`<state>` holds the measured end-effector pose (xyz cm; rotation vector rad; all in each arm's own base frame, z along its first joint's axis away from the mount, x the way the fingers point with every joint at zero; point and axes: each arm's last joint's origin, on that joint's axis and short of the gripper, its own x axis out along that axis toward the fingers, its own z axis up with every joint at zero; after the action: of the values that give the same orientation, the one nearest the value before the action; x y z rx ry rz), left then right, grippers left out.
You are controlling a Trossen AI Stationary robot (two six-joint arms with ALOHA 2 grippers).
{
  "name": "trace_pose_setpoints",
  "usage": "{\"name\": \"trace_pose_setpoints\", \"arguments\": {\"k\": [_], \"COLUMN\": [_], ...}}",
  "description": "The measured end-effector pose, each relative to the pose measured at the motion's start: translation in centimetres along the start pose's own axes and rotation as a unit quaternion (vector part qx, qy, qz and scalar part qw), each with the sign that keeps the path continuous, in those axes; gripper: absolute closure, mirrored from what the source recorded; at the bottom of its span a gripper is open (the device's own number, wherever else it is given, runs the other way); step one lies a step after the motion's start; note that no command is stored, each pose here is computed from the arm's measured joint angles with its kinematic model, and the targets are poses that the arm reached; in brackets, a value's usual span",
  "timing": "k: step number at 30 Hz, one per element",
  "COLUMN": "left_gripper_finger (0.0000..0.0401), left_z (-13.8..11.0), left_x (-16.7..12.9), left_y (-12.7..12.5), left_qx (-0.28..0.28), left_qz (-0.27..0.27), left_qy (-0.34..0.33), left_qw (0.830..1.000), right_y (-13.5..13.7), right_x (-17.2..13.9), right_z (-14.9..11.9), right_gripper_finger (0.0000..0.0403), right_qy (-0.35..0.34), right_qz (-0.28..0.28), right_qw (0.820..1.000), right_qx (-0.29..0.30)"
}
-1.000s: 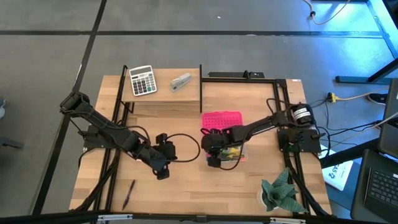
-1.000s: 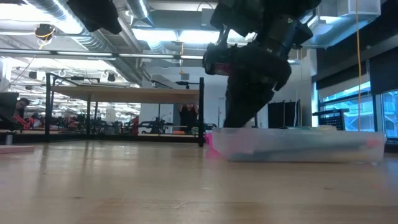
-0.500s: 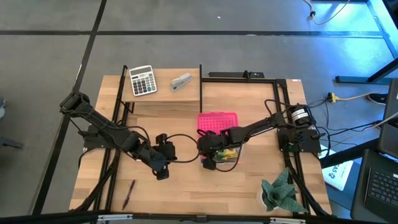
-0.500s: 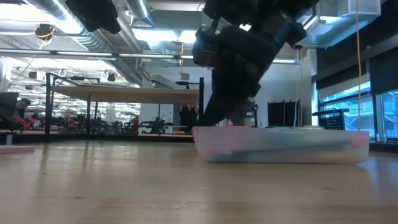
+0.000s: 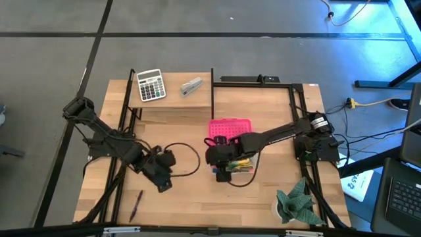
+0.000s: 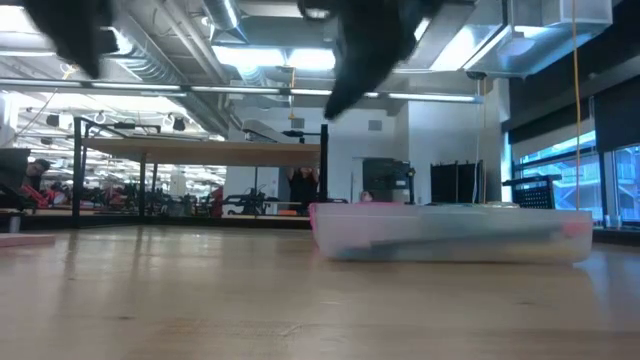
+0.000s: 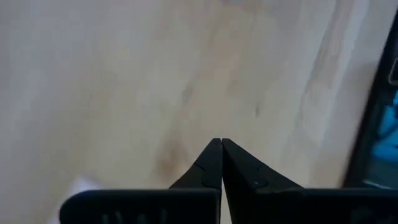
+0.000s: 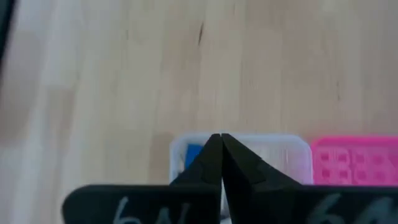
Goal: Pack school essentials
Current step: Put the blue pen into the pink supply box
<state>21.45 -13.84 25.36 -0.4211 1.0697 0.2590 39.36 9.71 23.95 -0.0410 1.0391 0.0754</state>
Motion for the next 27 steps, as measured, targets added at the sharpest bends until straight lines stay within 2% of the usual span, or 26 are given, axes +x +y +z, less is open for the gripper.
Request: {"name": "trace_pose_setpoints", "arguments": {"k": [3,8,13,19,23,27], "left_gripper_finger": [0.0401,0.0401,0.0401,0.0388,0.0357,0.0323], "left_z": [-1.6,-4.0,-6.0,-8.1,-8.9,-9.3], "left_x": [-0.4,-1.1,-1.9,-2.7,-3.0,-3.2], "left_y": [-0.4,-1.4,-2.2,-2.6,-2.6,-2.6], "left_qx": [-0.069,-0.173,-0.239,-0.291,-0.305,-0.302], "left_qz": [-0.001,-0.011,-0.009,0.000,0.017,0.024], "left_qy": [0.047,0.105,0.129,0.155,0.197,0.205], "left_qw": [0.997,0.979,0.962,0.944,0.932,0.931], "right_y": [0.3,1.1,2.1,3.3,3.8,4.1], "right_x": [-0.9,-2.5,-4.0,-5.4,-6.0,-6.2], "right_z": [1.0,2.5,3.6,4.5,4.8,4.9], "right_gripper_finger": [0.0399,0.0399,0.0399,0.0399,0.0399,0.0399], "right_qy": [-0.021,-0.058,-0.088,-0.117,-0.129,-0.131], "right_qz": [0.003,-0.001,0.000,-0.018,-0.016,-0.014], "right_qw": [1.000,0.998,0.996,0.991,0.988,0.988], "right_qx": [0.008,-0.002,-0.030,-0.065,-0.081,-0.083]}}
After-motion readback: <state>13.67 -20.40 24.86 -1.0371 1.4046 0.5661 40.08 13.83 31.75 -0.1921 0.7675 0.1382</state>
